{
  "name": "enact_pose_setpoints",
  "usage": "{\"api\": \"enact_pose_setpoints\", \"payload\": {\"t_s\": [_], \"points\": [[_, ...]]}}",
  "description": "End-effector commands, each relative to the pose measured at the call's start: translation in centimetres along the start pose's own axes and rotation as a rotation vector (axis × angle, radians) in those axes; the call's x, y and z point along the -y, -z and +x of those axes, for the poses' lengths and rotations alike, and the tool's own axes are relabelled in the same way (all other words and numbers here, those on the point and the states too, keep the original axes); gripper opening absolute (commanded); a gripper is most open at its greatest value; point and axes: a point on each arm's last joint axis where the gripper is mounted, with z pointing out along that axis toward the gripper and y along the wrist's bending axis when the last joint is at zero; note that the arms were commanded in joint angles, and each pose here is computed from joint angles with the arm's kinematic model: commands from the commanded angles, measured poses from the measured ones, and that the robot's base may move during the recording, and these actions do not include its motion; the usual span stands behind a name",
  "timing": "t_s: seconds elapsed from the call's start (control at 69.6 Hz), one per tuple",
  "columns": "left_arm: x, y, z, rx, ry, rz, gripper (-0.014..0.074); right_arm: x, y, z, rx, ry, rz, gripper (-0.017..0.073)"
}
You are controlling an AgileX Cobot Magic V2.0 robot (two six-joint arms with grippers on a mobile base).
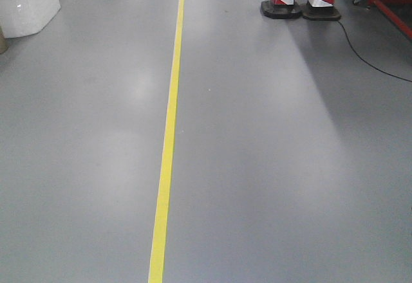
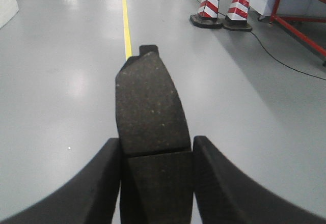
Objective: Move and align brake pads A on conveyor
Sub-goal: 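Drive the base away from the table holding both brake pads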
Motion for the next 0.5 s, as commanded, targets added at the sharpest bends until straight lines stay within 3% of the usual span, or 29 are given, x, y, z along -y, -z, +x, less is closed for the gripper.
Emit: {"api": "enact_pose_setpoints", "payload": {"t_s": [0.0, 0.489], "points": [[0.19, 0.25, -1.77, 0.121, 0.017, 0.011, -0.0006, -0.03, 0.4, -1.71, 0.118, 0.012, -0.002, -0.0006], [0.19, 0.25, -1.77, 0.121, 0.017, 0.011, -0.0006, -0.03, 0.38, -1.71, 0.116, 0.012, -0.002, -0.0006]]}}
